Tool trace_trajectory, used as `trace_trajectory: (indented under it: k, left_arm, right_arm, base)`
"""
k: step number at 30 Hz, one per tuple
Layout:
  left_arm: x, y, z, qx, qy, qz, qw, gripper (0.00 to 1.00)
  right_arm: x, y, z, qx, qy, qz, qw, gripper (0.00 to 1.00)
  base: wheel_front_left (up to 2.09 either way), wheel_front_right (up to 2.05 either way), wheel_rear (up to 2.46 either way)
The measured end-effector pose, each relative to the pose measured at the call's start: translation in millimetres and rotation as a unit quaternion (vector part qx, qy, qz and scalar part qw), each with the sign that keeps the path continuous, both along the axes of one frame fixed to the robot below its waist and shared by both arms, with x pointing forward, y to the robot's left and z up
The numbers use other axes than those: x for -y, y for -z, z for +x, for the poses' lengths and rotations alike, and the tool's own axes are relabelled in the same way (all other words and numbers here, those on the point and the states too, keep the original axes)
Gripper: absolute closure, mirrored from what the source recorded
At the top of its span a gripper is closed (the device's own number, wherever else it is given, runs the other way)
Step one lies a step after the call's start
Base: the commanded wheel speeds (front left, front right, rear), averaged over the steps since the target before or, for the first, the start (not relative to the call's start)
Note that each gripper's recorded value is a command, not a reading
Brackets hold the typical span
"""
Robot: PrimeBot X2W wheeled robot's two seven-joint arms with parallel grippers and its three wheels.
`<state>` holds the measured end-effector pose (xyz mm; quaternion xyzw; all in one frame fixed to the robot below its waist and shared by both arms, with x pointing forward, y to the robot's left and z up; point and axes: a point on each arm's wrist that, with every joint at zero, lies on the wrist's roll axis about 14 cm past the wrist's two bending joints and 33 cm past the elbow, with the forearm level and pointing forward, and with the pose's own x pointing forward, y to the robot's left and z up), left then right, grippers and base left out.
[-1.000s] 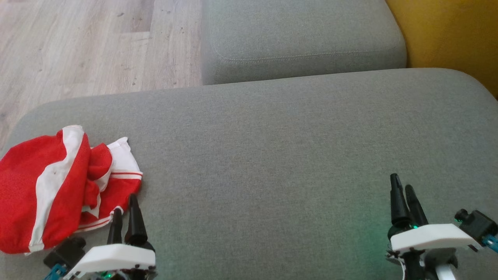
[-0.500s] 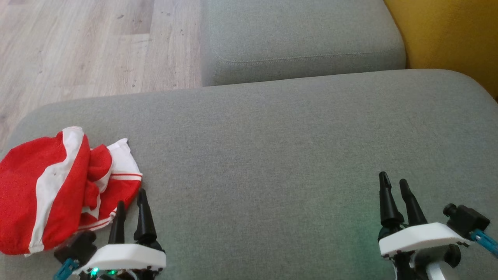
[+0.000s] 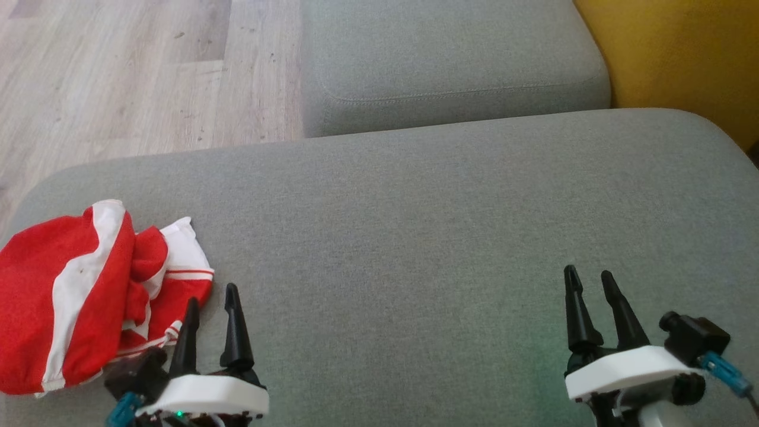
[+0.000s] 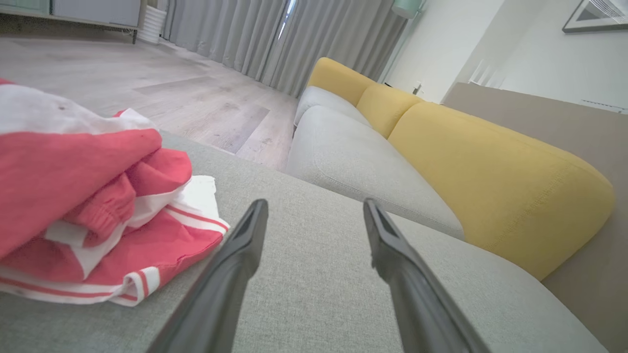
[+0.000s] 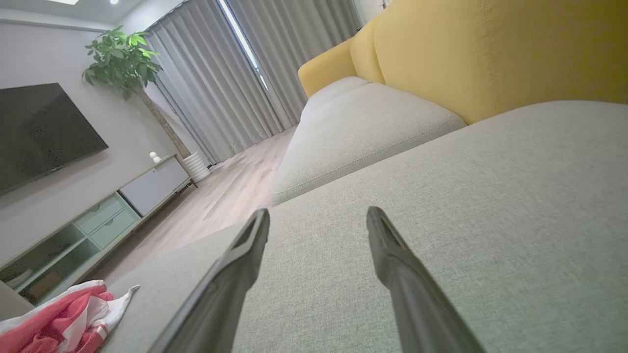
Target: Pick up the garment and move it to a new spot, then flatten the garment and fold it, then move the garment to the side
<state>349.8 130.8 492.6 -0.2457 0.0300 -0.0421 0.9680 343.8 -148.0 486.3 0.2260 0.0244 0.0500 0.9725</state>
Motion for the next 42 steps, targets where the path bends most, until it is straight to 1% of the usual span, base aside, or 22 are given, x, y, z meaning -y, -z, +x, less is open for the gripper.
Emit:
trace_trajectory:
  k: [15, 24, 28, 35, 37, 42]
  left_arm:
    - [10, -13, -6, 0.044, 0.014, 0.091, 0.995, 0.00]
    - [21, -16, -11, 0.068, 0.031, 0.147, 0.986, 0.00]
    - [20, -17, -12, 0.076, 0.025, 0.178, 0.981, 0.00]
    - [13, -14, -13, 0.075, 0.005, 0.204, 0.976, 0.00]
    - [12, -13, -14, 0.075, 0.002, 0.205, 0.976, 0.00]
    - [8, -7, -14, 0.062, -0.003, 0.193, 0.979, 0.00]
  right_arm:
    - [-12, -12, -4, 0.039, -0.023, -0.081, 0.996, 0.00]
    - [-16, -17, -6, 0.061, -0.032, -0.135, 0.988, 0.00]
    - [-19, -15, -10, 0.066, -0.041, -0.165, 0.983, 0.00]
    - [-20, -7, -14, 0.062, -0.047, -0.197, 0.977, 0.00]
    - [-19, -5, -15, 0.062, -0.048, -0.206, 0.975, 0.00]
    - [-19, -1, -15, 0.056, -0.050, -0.208, 0.975, 0.00]
  base:
    - [0.00, 0.00, 0.00]
    - [0.00, 0.00, 0.00]
    - [0.00, 0.00, 0.00]
    - [0.00, 0.00, 0.00]
    - [0.00, 0.00, 0.00]
    - [0.00, 0.00, 0.00]
